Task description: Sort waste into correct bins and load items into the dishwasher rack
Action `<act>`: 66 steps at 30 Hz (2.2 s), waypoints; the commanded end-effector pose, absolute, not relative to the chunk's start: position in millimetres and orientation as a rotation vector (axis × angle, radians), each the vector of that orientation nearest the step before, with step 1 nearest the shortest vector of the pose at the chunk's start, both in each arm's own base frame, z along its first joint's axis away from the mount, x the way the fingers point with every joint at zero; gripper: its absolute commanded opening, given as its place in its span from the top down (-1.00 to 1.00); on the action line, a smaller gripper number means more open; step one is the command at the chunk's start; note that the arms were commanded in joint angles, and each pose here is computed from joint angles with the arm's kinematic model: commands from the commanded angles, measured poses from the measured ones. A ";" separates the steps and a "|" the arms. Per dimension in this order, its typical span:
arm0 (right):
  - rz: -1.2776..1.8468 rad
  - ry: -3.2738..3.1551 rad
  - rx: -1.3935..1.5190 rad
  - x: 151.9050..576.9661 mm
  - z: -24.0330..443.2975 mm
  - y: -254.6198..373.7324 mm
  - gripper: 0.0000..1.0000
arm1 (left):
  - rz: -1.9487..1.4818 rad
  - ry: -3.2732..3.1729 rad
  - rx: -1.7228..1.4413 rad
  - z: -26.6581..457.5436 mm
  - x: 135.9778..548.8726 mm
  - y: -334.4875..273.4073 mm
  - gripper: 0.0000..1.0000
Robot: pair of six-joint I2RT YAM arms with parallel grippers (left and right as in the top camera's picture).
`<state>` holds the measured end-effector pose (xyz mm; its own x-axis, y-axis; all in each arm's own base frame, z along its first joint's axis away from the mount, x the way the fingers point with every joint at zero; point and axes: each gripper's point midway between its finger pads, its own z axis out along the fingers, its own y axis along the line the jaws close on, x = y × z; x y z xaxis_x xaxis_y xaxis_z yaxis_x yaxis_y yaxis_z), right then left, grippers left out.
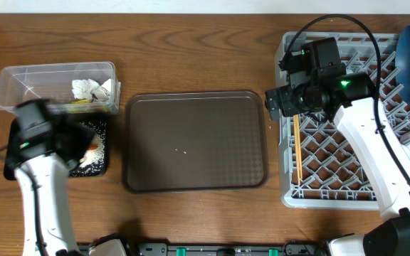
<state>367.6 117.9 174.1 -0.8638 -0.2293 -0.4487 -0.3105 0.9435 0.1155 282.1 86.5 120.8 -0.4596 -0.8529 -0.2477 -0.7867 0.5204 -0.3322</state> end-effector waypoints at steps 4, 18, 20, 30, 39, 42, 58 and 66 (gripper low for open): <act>0.310 2.599 -0.332 382.4 181.8 121.4 -0.99 | -0.300 2.541 -0.752 154.5 319.6 2.2 -0.42; 0.299 2.747 0.035 358.3 177.0 44.3 -0.99 | -0.046 2.975 -0.143 189.3 255.4 -19.6 -0.80; 0.257 2.758 0.064 348.0 182.4 34.3 -0.99 | -0.042 2.995 -0.173 192.1 244.4 -14.9 -0.79; 0.209 2.517 0.052 304.1 228.9 26.2 -0.98 | -0.093 2.532 -0.116 244.8 228.5 -13.7 -0.82; 0.084 2.253 0.081 244.9 228.0 7.2 -0.98 | -0.131 2.238 -0.109 229.5 197.9 -13.0 -0.98; 0.089 2.233 0.078 228.2 227.3 7.6 -0.98 | -0.130 2.242 -0.110 221.3 193.1 -12.6 -0.99; 0.080 2.469 0.091 172.6 186.2 6.9 -0.98 | -0.127 2.281 -0.112 213.8 187.2 -12.3 -0.99; 0.044 2.435 0.102 170.5 191.0 1.6 -0.99 | -0.126 2.281 -0.112 213.8 187.2 -12.3 -0.99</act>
